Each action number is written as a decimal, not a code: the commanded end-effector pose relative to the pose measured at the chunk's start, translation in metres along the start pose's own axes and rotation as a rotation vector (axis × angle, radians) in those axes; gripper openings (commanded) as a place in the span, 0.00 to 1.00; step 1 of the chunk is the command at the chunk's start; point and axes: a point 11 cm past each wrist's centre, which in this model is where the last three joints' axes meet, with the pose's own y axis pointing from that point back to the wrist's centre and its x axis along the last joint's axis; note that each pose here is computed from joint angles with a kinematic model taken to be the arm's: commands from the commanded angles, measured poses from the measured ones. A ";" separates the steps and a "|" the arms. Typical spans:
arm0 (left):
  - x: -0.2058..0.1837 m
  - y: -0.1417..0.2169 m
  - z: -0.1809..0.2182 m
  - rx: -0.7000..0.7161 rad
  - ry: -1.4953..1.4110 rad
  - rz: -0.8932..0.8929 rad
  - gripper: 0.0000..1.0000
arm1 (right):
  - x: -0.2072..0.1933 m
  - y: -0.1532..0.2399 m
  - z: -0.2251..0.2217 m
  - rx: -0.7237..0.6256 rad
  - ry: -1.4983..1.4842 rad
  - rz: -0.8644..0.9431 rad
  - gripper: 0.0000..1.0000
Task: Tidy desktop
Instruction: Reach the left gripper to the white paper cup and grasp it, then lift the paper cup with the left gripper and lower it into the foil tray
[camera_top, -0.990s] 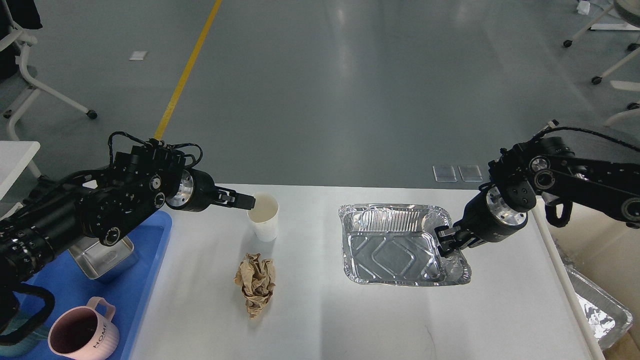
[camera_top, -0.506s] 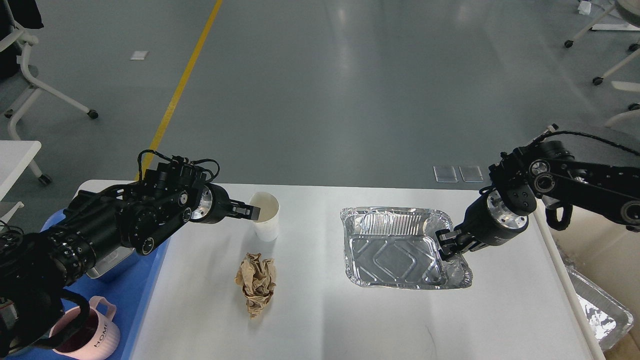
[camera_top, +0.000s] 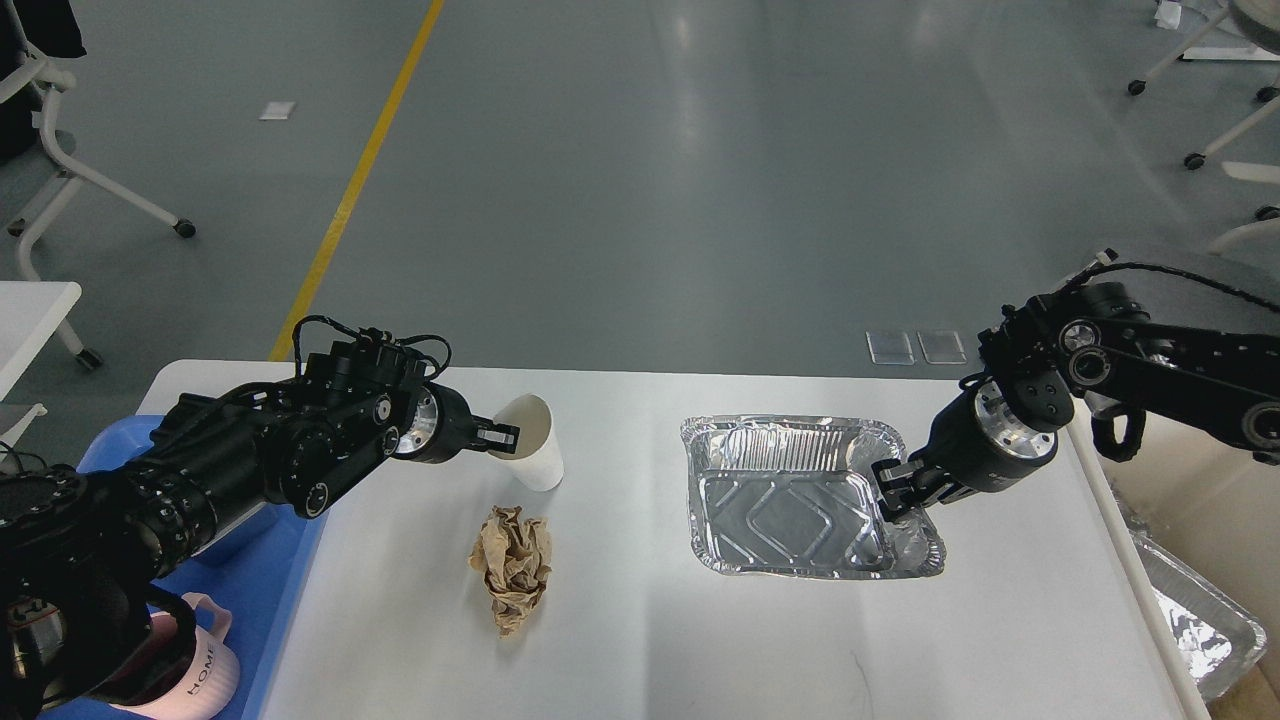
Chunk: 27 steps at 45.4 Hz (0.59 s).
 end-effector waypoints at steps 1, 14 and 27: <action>0.001 0.001 0.002 -0.008 -0.001 -0.012 0.01 | 0.000 0.000 0.000 0.000 0.000 0.000 0.00; 0.007 0.013 0.022 -0.095 -0.024 -0.105 0.00 | 0.000 0.000 0.001 -0.002 -0.003 0.002 0.00; 0.035 0.073 0.058 -0.293 -0.052 -0.135 0.00 | 0.000 0.000 0.004 -0.005 -0.011 0.003 0.00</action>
